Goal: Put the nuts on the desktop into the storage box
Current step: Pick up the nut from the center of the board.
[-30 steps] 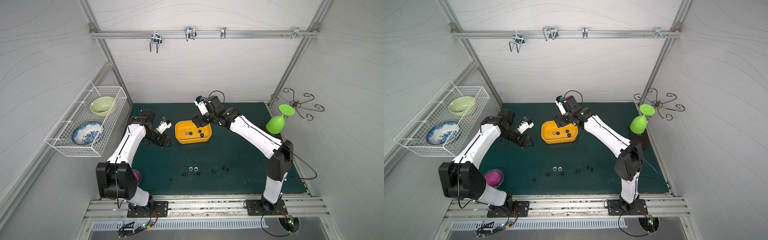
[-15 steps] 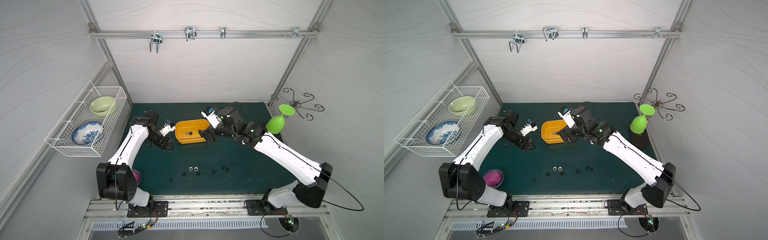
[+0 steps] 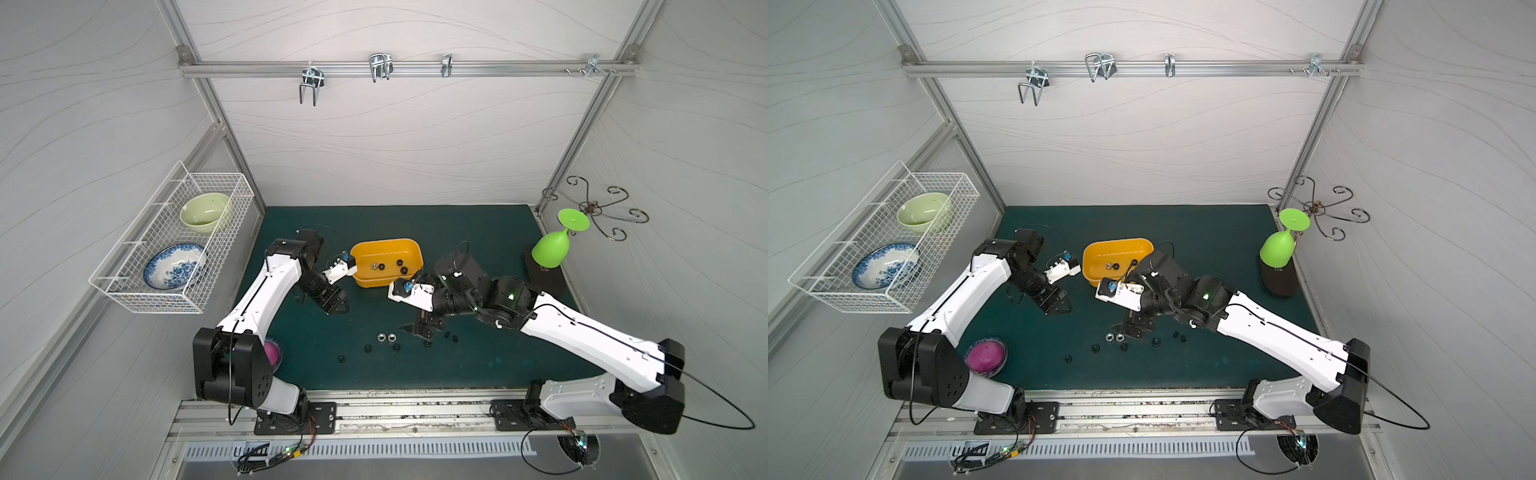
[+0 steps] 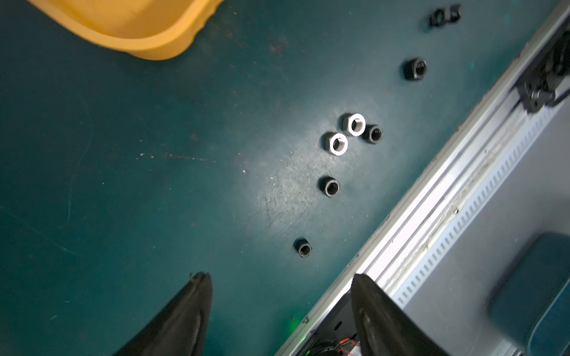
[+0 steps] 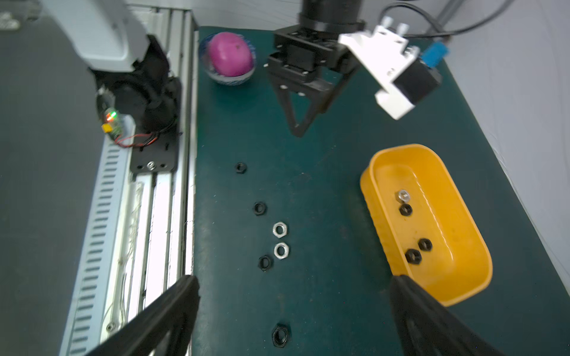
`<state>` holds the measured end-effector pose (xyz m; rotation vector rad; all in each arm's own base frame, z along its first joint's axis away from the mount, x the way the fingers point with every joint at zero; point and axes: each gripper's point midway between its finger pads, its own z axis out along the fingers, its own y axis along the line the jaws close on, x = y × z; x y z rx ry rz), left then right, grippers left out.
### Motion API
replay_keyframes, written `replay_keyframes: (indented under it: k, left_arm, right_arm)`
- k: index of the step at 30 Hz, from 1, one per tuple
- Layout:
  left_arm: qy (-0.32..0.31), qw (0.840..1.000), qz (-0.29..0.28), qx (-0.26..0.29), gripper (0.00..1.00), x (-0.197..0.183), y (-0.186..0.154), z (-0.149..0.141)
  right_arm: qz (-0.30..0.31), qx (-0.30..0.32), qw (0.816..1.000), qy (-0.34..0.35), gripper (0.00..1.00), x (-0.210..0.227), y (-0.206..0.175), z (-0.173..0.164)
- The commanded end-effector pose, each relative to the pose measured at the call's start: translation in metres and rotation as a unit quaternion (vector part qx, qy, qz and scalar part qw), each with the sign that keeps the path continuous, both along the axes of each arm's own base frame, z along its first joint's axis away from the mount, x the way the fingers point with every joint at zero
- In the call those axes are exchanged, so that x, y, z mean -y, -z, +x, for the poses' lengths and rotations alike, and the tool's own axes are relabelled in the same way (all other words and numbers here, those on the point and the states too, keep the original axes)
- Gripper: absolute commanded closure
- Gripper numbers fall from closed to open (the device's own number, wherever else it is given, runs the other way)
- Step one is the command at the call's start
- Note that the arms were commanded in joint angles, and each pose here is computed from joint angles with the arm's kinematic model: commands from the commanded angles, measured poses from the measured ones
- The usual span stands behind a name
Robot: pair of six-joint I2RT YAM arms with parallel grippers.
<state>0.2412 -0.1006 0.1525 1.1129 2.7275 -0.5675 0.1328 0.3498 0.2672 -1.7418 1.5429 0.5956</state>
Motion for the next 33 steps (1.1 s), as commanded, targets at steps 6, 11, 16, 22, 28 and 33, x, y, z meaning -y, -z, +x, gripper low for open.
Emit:
replay_keyframes:
  k: [6,11,16,22,28,33]
  left_arm:
    - [0.160,0.985,-0.050,0.025,0.23,0.018,0.004,-0.041]
    - [0.265,0.963,-0.042,0.034,0.22,0.019,0.024,-0.061]
    - [0.326,0.944,-0.046,0.032,0.21,0.018,0.043,-0.075]
    - [0.367,0.929,-0.032,0.033,0.21,0.012,0.066,-0.086]
    - [0.385,0.922,-0.021,0.044,0.21,0.012,0.075,-0.089]
    - [0.411,0.910,0.003,0.047,0.21,0.009,0.087,-0.094]
  right_arm:
    - [-0.053,0.006,0.984,-0.169,0.01,0.007,0.046,-0.060]
    - [-0.085,-0.009,0.977,-0.198,0.01,0.005,0.069,-0.073]
    - [-0.086,-0.014,0.976,-0.201,0.01,0.002,0.079,-0.075]
    - [-0.078,-0.004,0.978,-0.194,0.01,0.002,0.077,-0.073]
    - [-0.076,0.002,0.979,-0.191,0.01,0.001,0.077,-0.070]
    - [-0.077,0.006,0.979,-0.189,0.01,0.001,0.078,-0.069]
